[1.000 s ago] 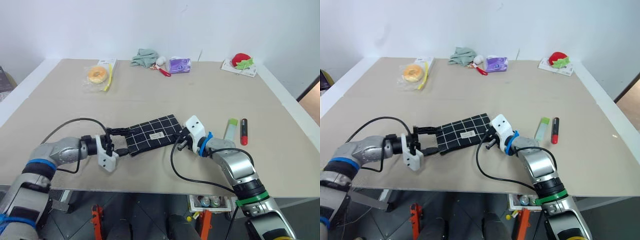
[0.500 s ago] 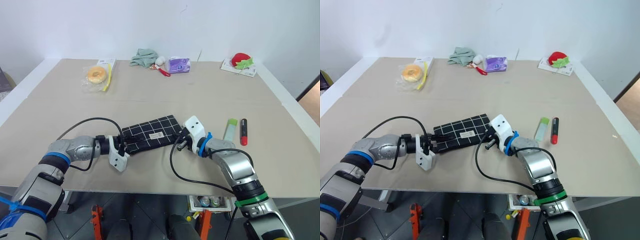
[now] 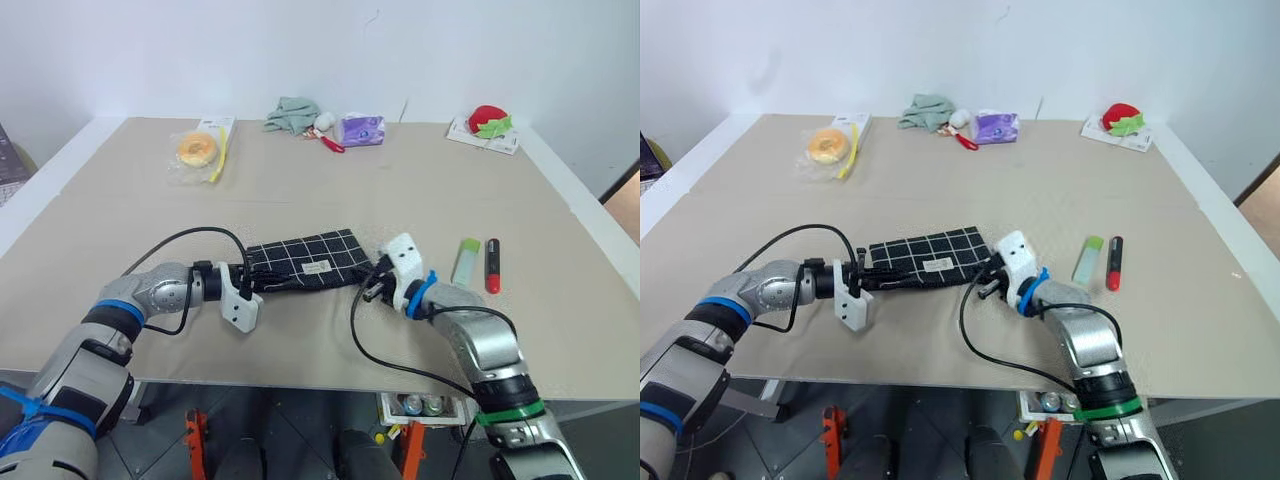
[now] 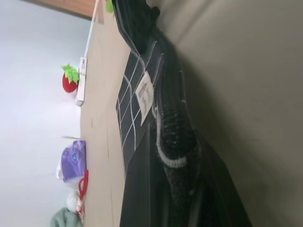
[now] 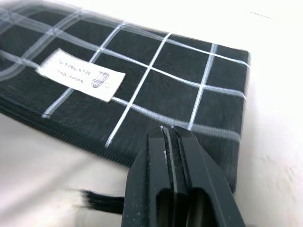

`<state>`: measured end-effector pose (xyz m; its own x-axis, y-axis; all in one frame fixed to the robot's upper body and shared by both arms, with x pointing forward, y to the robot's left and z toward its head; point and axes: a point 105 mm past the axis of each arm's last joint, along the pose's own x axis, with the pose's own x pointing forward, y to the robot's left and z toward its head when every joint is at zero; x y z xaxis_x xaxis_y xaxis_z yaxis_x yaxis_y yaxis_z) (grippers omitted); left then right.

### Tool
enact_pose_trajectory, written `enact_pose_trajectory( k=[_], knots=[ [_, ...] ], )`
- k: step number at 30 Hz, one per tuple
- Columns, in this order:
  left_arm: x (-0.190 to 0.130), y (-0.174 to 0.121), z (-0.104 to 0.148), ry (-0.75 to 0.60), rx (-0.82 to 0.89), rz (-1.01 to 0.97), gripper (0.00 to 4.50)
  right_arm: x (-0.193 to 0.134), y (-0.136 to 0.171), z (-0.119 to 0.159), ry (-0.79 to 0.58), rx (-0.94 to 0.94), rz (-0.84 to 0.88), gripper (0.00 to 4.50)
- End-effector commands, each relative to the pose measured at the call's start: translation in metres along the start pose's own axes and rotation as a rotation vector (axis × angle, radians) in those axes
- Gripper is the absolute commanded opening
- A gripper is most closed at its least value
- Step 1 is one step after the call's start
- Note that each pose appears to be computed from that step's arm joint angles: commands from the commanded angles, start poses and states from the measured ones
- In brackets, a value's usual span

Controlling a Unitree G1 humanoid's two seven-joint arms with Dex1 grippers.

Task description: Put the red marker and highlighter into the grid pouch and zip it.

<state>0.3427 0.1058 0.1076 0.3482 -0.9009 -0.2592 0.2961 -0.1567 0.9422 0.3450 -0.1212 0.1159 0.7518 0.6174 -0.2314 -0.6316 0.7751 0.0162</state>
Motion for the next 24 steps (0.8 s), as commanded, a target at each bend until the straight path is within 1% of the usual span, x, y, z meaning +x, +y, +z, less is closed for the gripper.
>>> enact_pose_trajectory(
  k=[1,3,4,7,8,12,17,23,24],
  knots=[
    [0.002,-0.02,-0.002,0.027,-0.072,-0.065,0.0,-0.027,-0.008,0.033,-0.119,0.066,-0.012,1.3],
    [0.003,-0.021,-0.002,0.031,-0.094,-0.064,0.0,-0.032,-0.011,0.03,-0.095,0.098,-0.026,2.31],
    [0.004,-0.021,-0.001,0.029,-0.098,-0.063,0.0,-0.033,-0.013,0.027,-0.074,0.107,-0.033,2.91],
    [0.005,-0.021,0.002,0.021,-0.102,-0.065,0.0,-0.034,-0.009,0.02,-0.027,0.117,-0.018,4.38],
    [0.006,-0.02,0.003,0.021,-0.105,-0.066,0.0,-0.033,-0.007,0.018,-0.015,0.114,-0.014,4.46],
    [0.007,-0.019,0.004,0.02,-0.109,-0.066,0.0,-0.027,-0.006,0.009,0.031,0.129,-0.031,4.46],
    [0.009,-0.017,0.005,0.021,-0.109,-0.06,0.0,-0.02,-0.014,-0.007,0.113,0.182,-0.091,4.46],
    [0.01,-0.017,0.005,0.024,-0.117,-0.055,0.0,-0.007,-0.011,-0.01,0.144,0.138,-0.104,4.46],
    [0.01,-0.017,0.005,0.024,-0.118,-0.056,0.0,-0.005,-0.01,-0.011,0.152,0.127,-0.099,4.22]
  ],
)
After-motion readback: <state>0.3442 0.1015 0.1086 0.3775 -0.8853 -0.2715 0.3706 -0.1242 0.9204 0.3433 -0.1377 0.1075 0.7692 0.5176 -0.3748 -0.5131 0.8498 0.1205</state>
